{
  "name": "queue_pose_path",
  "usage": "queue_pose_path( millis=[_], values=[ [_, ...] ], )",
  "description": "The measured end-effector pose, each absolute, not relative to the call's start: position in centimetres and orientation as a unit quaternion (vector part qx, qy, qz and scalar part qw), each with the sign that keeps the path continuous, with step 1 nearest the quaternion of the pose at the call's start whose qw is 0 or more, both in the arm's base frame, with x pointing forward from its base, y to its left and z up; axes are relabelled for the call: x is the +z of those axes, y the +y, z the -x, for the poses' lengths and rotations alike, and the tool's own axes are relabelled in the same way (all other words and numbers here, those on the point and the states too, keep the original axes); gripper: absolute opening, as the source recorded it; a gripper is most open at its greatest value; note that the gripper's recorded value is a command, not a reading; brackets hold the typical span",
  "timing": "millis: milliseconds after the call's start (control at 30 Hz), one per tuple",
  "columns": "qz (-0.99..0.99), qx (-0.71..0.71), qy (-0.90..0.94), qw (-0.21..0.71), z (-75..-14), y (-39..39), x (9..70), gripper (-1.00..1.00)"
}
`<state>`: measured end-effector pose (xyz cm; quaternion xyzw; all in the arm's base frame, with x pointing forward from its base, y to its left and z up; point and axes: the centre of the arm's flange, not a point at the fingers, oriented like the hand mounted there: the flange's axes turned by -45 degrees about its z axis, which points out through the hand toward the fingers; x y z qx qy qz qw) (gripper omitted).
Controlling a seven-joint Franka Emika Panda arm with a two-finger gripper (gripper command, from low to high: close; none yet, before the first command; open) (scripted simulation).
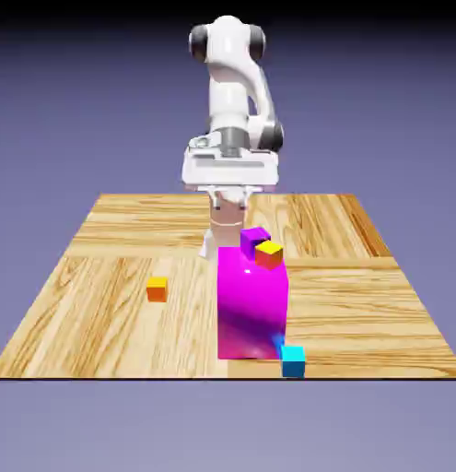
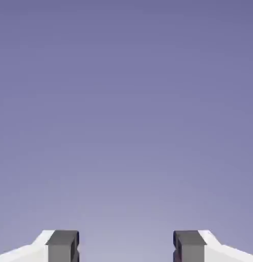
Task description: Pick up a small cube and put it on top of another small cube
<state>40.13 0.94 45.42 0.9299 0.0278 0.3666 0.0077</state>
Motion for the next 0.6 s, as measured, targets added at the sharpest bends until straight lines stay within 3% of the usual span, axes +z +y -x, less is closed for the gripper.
queue_pose_path(
  millis=[600],
  values=[
    [-0.999, 0.038, 0.033, 0.017, -54.6, 9.0, 33.6, 0.0]
  ],
)
